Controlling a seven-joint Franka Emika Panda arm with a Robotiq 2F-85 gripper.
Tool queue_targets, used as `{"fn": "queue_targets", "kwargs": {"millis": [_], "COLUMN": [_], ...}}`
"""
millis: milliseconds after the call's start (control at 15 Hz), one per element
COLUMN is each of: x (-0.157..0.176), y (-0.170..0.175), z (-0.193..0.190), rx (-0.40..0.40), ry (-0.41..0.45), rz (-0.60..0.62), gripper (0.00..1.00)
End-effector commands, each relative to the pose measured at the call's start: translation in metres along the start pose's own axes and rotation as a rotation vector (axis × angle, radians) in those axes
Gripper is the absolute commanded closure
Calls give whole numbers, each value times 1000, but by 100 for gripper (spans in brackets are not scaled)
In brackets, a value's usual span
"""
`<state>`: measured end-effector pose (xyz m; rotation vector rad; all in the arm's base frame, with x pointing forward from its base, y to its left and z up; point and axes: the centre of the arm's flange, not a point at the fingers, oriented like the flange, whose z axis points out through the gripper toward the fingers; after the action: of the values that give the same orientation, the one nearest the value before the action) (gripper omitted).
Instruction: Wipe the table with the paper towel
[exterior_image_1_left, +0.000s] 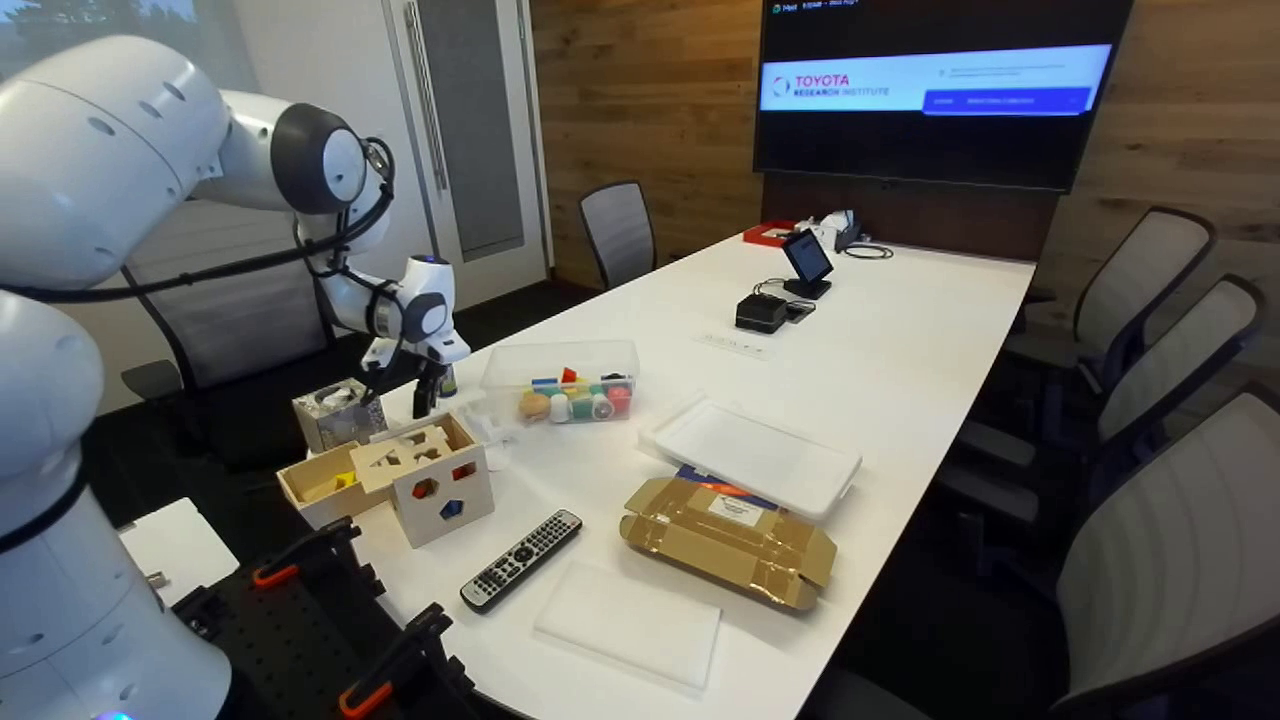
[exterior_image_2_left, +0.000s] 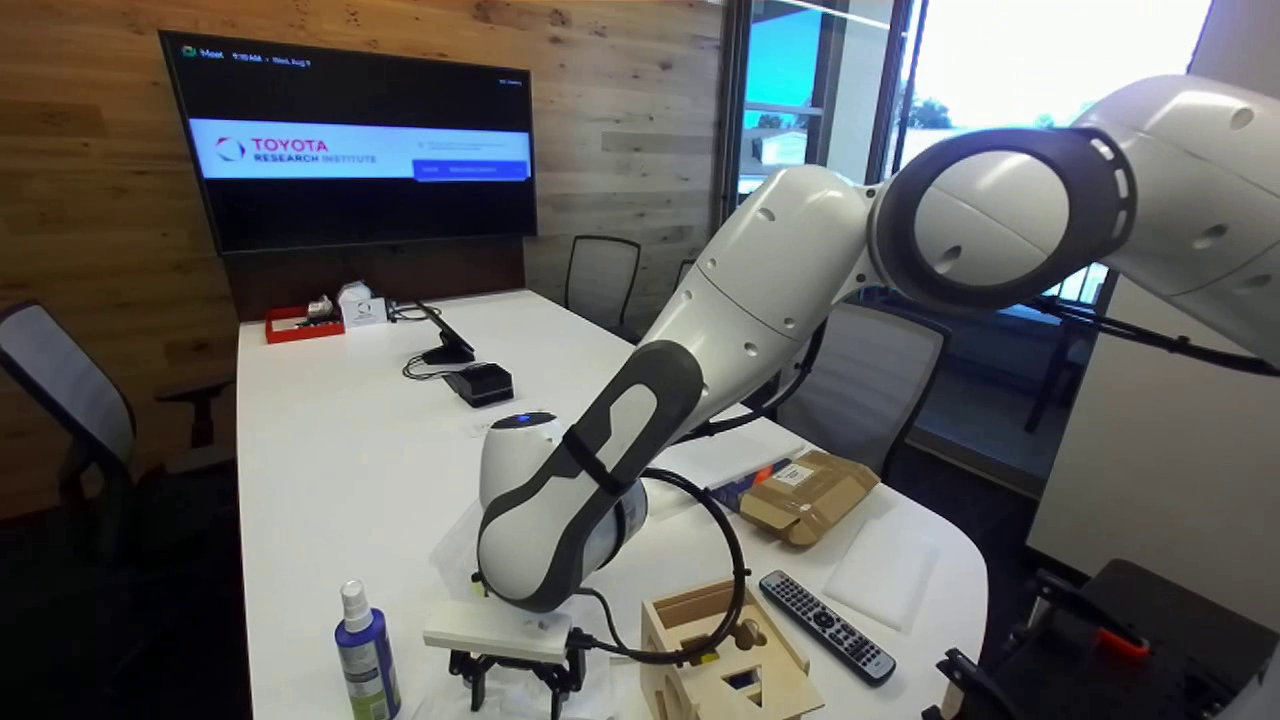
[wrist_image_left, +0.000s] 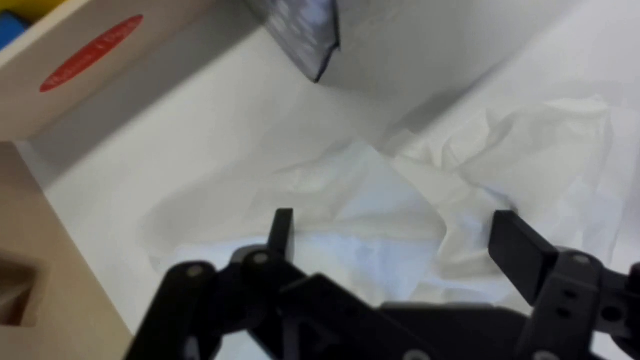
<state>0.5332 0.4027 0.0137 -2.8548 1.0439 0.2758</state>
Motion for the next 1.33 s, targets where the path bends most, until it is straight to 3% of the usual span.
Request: {"fn": "queue_targets", "kwargs": {"millis": [0,267,333,467,1000,1067,1267], "x": [16,32,34,39,57,60,67], "y": [-26,-33,-32,-33,-38,-37,-31], "z": [15,28,29,32,15,11,-10], "rx": [-4,-11,-14,-20,4,15,49], "ry": [11,6,1,-4,-23,-28,-55], "rz": [-8,-5,-6,-9,-64,-81,-168], "gripper": [0,0,25,34,95,100,100]}}
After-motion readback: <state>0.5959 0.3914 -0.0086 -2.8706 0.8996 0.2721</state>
